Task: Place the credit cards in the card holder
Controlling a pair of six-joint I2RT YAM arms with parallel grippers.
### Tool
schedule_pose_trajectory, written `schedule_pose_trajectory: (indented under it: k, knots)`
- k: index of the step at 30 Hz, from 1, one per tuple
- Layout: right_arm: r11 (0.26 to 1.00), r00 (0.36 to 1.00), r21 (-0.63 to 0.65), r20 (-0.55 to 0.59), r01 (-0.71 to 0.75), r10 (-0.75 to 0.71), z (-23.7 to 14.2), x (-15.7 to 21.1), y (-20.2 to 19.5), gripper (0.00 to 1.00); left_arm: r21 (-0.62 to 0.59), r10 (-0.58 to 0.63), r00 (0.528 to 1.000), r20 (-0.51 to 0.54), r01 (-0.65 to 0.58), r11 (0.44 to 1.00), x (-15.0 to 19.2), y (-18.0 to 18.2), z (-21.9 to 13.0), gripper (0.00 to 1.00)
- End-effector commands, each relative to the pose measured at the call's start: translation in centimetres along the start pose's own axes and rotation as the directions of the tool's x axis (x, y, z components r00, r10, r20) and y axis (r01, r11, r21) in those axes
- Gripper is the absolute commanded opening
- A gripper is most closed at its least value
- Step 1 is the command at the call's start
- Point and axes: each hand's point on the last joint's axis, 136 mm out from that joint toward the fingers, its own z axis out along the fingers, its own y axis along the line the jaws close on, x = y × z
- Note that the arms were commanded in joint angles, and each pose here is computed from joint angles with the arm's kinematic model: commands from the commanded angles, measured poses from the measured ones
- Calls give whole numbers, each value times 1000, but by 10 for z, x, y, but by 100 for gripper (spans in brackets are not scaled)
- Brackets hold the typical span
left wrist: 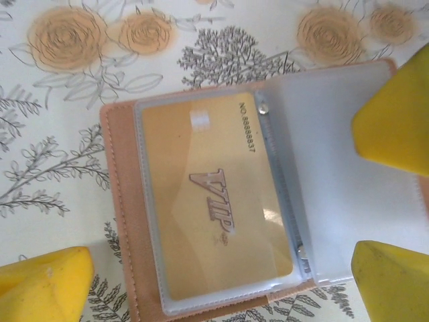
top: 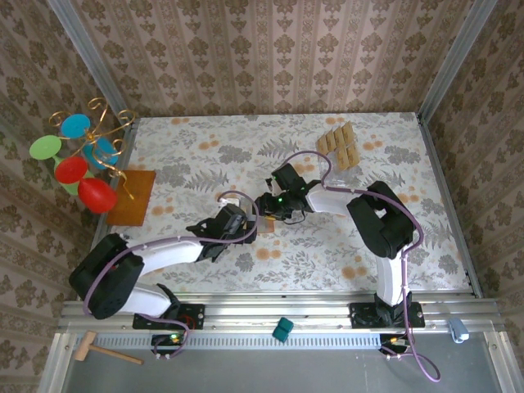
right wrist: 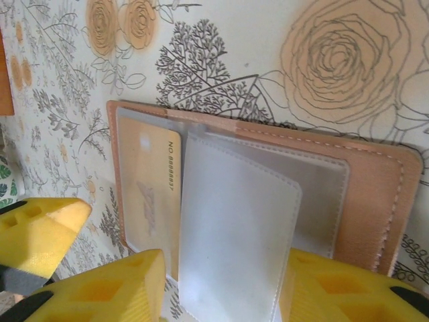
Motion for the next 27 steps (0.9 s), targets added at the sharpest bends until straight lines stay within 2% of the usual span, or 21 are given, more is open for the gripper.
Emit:
schedule_pose_trajectory:
  k: [1, 10, 15, 27]
  knots:
    - [1000, 1000, -14, -14, 3, -3, -2, 0, 12, 48, -38, -12, 1000, -2, 12, 999, 4, 14, -7, 100]
    - [999, 1000, -34, -8, 18, -19, -7, 1, 28, 48, -73, -39, 998, 47, 43, 996, -4, 30, -23, 100]
    - [998, 999, -36, -15, 47, -48, -7, 1, 44, 55, -107, -95, 992, 82, 104, 989, -12, 51, -36, 100]
    - [998, 994, -25, -84, 63, -65, 42, 9, 70, 58, -117, -179, 975, 129, 194, 974, -27, 82, -60, 100]
